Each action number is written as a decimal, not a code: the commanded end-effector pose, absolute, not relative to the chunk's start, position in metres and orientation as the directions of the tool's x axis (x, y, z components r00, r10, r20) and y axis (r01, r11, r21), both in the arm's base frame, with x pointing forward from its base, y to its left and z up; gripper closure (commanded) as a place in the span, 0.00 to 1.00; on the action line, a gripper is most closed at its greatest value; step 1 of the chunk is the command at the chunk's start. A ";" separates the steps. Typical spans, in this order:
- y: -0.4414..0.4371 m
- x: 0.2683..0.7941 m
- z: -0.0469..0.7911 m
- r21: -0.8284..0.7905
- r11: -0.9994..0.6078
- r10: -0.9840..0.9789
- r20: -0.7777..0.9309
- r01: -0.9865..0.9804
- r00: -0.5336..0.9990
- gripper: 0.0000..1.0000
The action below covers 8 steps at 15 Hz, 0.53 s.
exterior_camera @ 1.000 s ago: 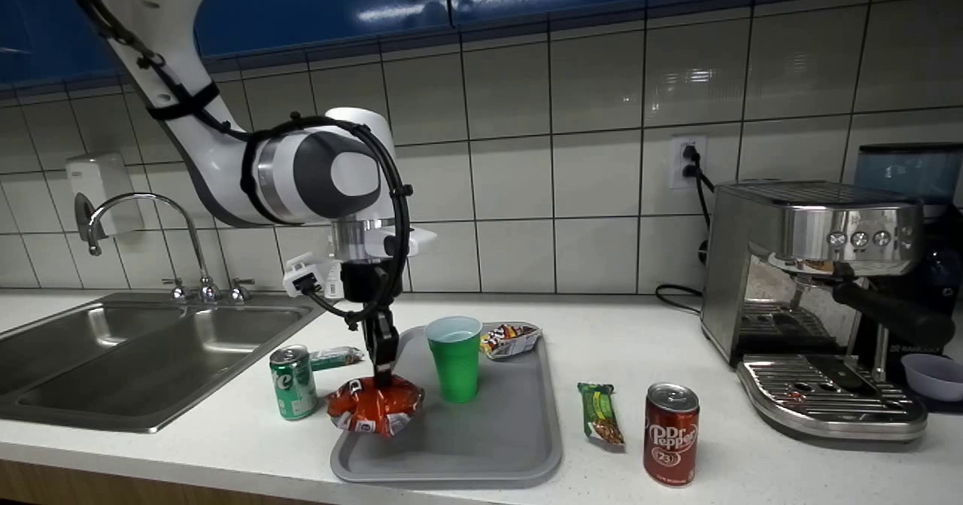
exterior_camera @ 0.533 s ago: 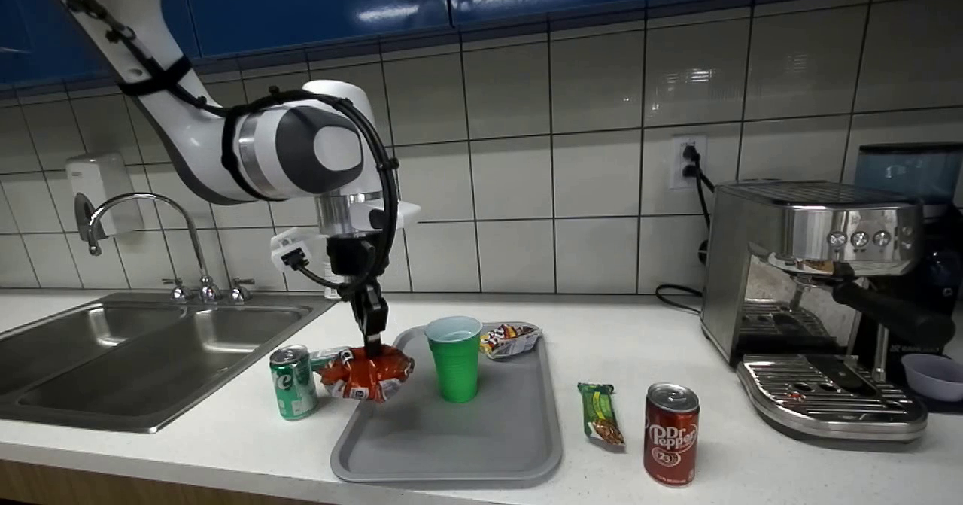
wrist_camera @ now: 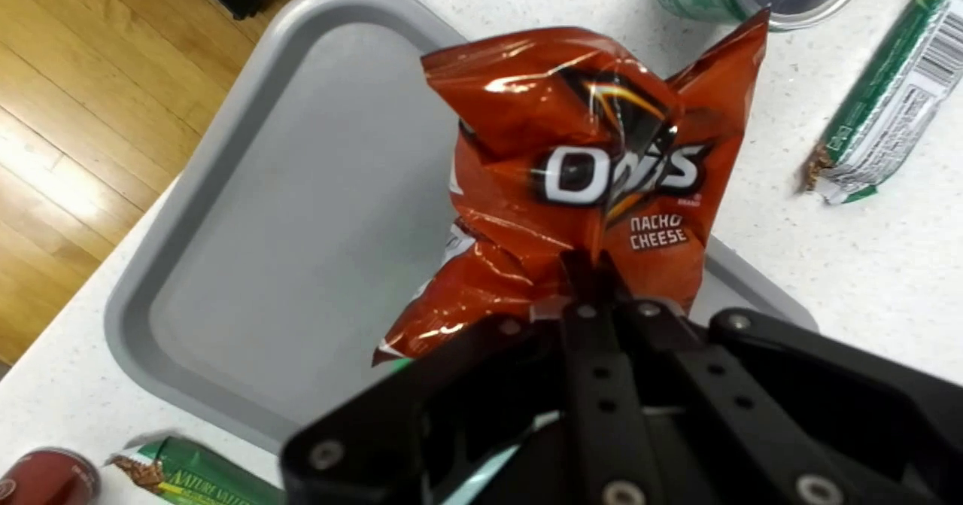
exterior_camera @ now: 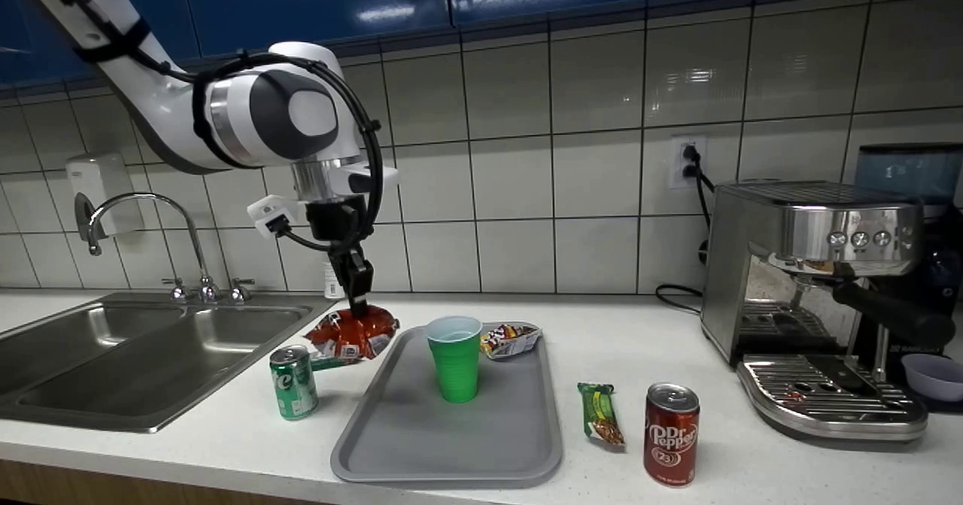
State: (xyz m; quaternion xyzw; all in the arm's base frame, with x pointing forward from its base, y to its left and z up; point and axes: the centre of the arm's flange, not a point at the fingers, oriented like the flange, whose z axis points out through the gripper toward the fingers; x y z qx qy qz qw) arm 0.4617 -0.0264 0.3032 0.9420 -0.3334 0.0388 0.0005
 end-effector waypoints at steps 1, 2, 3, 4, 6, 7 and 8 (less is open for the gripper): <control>-0.009 0.464 0.333 -0.057 -0.820 -0.572 0.114 -0.569 0.812 1.00; -0.003 0.466 0.337 -0.060 -0.831 -0.556 0.123 -0.553 0.822 1.00; 0.002 0.466 0.340 -0.064 -0.840 -0.542 0.128 -0.539 0.830 1.00; 0.009 0.467 0.343 -0.064 -0.848 -0.529 0.135 -0.525 0.838 1.00; 0.021 0.467 0.348 -0.072 -0.867 -0.498 0.143 -0.493 0.855 1.00; 0.027 0.467 0.349 -0.076 -0.876 -0.483 0.145 -0.477 0.864 1.00; 0.033 0.466 0.349 -0.080 -0.884 -0.467 0.142 -0.460 0.873 1.00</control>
